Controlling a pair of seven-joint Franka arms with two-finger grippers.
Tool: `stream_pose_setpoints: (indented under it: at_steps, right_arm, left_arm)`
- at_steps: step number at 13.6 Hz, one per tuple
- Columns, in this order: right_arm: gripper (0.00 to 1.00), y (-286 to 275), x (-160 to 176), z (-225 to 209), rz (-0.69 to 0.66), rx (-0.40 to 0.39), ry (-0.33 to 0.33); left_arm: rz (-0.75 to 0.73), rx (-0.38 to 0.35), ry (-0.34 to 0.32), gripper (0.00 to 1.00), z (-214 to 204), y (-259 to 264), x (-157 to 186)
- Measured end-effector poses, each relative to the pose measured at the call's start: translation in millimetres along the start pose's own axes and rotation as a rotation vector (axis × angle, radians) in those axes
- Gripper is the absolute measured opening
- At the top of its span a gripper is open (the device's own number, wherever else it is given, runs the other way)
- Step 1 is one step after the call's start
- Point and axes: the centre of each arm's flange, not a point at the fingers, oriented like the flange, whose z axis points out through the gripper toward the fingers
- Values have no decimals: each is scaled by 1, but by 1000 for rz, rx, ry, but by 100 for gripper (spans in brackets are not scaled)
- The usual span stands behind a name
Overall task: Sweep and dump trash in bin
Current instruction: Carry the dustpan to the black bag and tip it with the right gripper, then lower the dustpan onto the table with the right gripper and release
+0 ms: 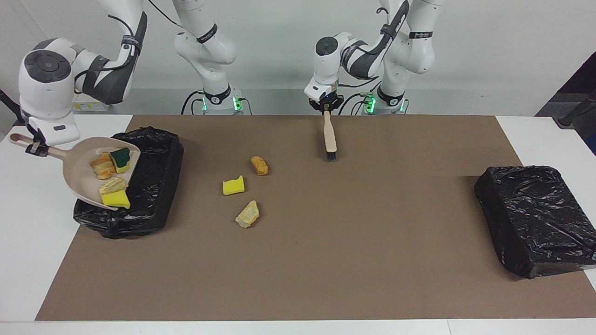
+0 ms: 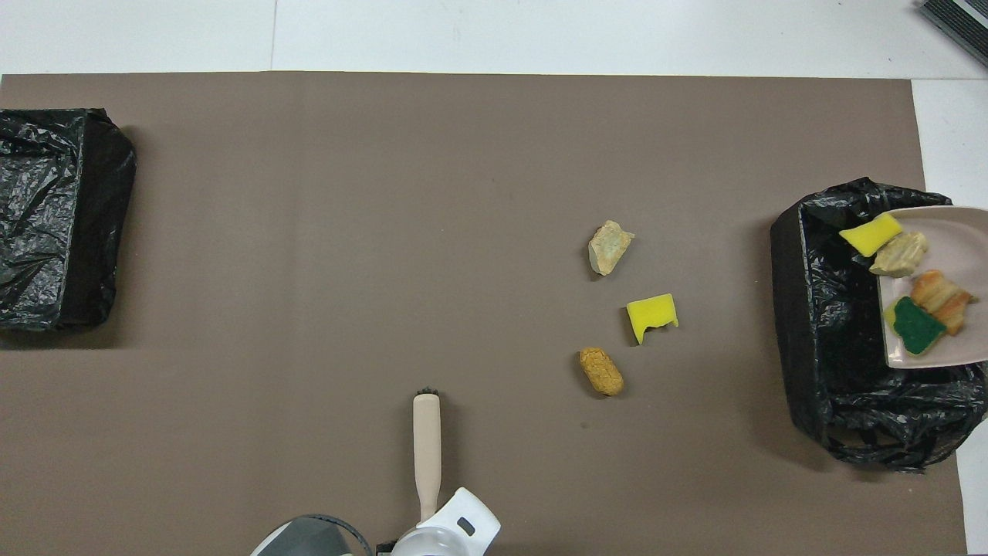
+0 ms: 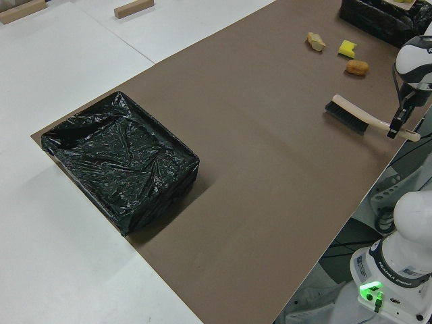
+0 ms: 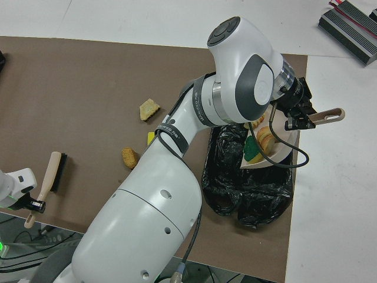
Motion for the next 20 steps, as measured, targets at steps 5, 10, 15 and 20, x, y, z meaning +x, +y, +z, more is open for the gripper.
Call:
stream_pose_setpoints:
  at_steps: [5, 10, 15, 20]
  right_arm:
    - [33, -5, 14, -21, -19, 3, -4]
    - [33, -26, -2, -79, 9, -25, -26]
    - [33, -43, 14, -180, 124, -93, 178]
    - [33, -32, 138, -246, 509, -44, 411]
  left_arm:
    - [-11, -7, -13, 31, 1, -1, 2]
    - [-24, -15, -16, 78, -1, -3, 10]
    - [-36, -81, -2, 100, -61, -21, 67]
    - [32, -140, 161, 100, -175, -88, 157]
